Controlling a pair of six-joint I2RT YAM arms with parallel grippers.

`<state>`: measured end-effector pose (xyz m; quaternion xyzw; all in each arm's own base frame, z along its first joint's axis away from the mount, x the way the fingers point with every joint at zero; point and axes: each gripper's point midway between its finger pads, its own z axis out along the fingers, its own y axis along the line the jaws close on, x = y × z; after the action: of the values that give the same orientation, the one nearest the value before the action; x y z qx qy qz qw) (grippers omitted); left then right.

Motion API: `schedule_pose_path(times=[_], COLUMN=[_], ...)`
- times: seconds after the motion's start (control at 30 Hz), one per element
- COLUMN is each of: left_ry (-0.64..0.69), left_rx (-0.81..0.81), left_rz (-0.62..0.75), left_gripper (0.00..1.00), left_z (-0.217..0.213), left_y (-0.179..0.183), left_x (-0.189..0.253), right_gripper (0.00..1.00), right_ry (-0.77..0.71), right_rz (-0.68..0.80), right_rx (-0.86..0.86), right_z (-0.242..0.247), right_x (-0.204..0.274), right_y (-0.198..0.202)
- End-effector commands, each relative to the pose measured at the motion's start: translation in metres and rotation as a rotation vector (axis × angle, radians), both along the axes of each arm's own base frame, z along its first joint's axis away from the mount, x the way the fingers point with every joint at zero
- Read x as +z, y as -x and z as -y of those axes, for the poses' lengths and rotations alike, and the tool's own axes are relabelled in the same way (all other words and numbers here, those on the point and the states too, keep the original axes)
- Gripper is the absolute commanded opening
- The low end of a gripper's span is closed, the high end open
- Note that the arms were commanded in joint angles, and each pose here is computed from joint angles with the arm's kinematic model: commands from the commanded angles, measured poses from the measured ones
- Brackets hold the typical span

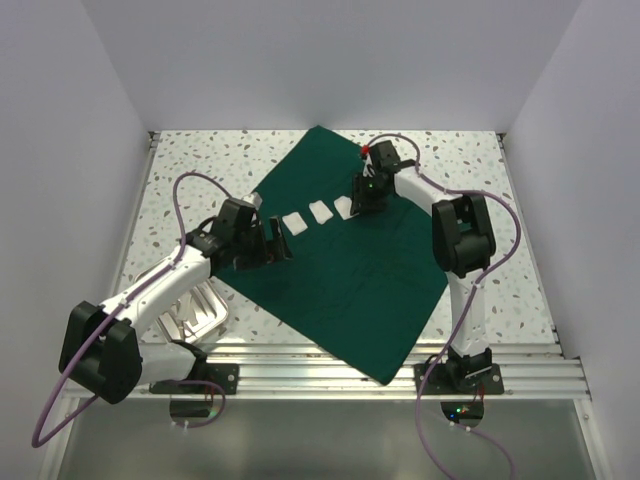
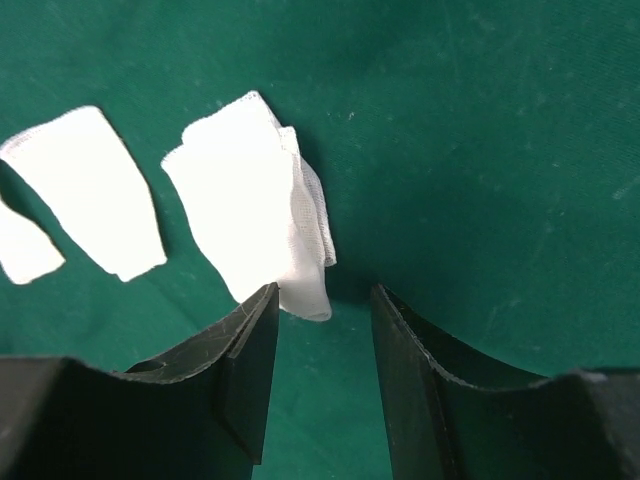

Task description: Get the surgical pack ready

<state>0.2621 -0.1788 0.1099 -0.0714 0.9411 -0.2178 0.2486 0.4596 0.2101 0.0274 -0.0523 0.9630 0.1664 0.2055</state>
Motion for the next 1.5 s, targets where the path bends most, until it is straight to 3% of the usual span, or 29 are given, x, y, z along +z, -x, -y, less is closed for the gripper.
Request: schedule_pose_path(times=[0.0,0.33,0.57,1.47], left_ry=[0.019,0.018,0.020,0.019], left_rx=[-0.018,-0.019,-0.021,-0.028], left_rz=[0.035,0.030,0.028,0.022], left_gripper=[0.94,0.95,0.94,0.94], left_z=[0.007,0.007,0.007,0.009], left_y=[-0.006,-0.006,-0.006,-0.006], left_x=[0.004,0.003,0.003,0.000], right_gripper=[0.46,0.40,0.35,0.33], right_ry=[-0.090,-0.201,-0.195,-0.194], right_rz=[0.027,-0.010,-0.021,-0.063], right_rx=[-0.012,-0.013,-0.045,-0.061], right_z=[-0.008,-0.024,-0.017,-0.014], right_x=[0.025,0.024,0.019,-0.006], right_y=[-0.003,-0.004,-0.006,-0.007])
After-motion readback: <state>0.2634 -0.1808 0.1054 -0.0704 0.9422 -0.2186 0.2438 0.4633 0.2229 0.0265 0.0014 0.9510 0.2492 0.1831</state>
